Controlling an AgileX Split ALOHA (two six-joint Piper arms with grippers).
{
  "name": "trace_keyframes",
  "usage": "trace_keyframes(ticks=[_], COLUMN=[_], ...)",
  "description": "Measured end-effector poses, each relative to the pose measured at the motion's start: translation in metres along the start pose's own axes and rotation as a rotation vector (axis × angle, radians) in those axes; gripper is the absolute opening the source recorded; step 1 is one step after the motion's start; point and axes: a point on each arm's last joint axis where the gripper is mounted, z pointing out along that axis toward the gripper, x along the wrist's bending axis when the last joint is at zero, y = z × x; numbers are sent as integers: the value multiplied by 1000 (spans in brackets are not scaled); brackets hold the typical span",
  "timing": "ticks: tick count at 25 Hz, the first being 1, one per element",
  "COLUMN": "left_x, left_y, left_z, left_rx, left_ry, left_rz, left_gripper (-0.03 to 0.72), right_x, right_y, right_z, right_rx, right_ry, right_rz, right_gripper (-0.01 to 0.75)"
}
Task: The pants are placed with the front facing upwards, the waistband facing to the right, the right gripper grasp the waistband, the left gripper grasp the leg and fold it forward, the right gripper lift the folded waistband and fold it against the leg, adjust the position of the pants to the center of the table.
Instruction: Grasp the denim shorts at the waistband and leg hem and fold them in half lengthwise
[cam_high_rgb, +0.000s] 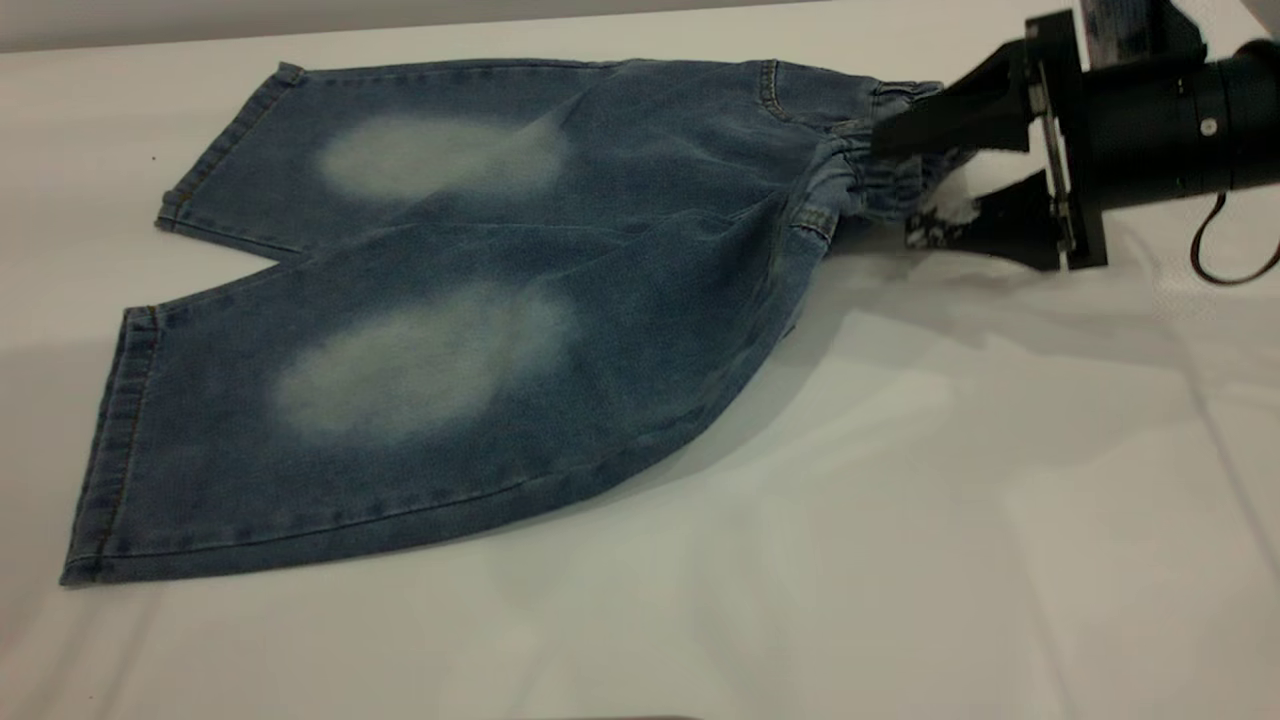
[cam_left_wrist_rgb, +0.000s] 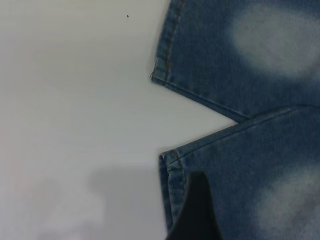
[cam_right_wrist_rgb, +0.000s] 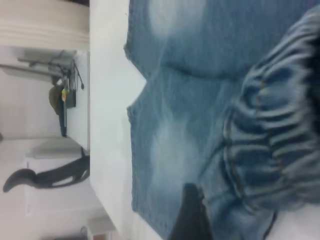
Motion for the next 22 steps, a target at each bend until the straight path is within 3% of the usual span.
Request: trace_keyframes(ticks=[4,10,16,20,22], left_x=[0,0,0,0,0], left_y=[0,0,0,0,0], left_z=[0,0,0,0,0], left_rx=[0,0,0,0,0], left_ry=[0,0,0,0,0], left_rz=[0,0,0,0,0], left_gripper=[547,547,547,547,547], right_x=[-3,-21,-6,-7,-15], right_y=[8,6,8,8,6], right_z=[-8,-13,-12,-12,-13], right_rx=[-31,-5,-17,-16,0], right_ry=[-6,-180,-17,-27,-111], right_rz=[23,47,-16,-30,-4], right_gripper=[511,511,511,511,511])
